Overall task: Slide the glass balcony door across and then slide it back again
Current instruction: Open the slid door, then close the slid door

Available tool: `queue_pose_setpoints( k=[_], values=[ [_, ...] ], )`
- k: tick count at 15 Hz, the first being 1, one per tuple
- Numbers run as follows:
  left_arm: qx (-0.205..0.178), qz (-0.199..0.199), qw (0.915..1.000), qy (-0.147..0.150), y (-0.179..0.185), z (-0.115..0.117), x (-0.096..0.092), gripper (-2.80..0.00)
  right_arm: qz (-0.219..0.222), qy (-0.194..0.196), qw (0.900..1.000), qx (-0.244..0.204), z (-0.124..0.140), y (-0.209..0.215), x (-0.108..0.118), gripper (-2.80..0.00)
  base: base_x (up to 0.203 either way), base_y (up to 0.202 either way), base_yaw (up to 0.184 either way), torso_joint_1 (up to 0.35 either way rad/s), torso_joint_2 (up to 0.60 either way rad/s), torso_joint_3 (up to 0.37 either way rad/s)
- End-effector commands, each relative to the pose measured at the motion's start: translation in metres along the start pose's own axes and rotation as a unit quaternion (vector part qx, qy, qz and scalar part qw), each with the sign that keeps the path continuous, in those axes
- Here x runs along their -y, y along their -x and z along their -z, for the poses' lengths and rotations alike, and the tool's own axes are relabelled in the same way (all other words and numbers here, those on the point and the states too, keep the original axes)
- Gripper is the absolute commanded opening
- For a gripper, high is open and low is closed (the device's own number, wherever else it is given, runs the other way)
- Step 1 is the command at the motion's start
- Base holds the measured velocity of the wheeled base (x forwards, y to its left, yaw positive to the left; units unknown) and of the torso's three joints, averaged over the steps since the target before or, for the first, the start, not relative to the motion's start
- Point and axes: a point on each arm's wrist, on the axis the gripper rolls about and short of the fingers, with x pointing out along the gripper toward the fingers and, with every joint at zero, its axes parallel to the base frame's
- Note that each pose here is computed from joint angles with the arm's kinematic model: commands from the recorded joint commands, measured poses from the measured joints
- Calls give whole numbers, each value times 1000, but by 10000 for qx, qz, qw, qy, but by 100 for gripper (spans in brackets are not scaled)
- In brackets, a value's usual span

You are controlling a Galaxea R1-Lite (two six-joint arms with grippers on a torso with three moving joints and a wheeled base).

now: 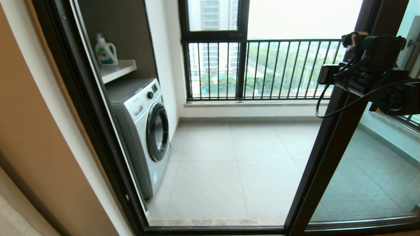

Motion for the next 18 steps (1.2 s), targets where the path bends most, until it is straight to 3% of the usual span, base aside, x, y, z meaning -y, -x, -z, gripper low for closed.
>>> queue_pose_setpoints(
  k=[1, 5, 8, 13, 18],
  values=[
    [-6, 6, 10000, -5, 0, 0, 0, -280, -61, -24, 9998, 171, -16, 18, -3, -280, 0, 0, 0, 0, 0, 0],
    [-6, 7, 10000, 2, 0, 0, 0, -280, -113, -15, 9999, 130, -24, 55, -1, -280, 0, 0, 0, 0, 0, 0],
    [-6, -1, 10000, -2, 0, 0, 0, -280, 88, -10, 9999, 146, -28, 73, 15, -280, 0, 0, 0, 0, 0, 0],
    [-6, -1, 10000, -5, 0, 0, 0, -280, 753, 21, 9968, 252, -35, 132, 66, -280, 0, 0, 0, 0, 0, 0],
    [-6, 0, 10000, -5, 0, 0, 0, -280, 1485, 102, 9886, 223, -34, 153, 125, -280, 0, 0, 0, 0, 0, 0]
  ],
)
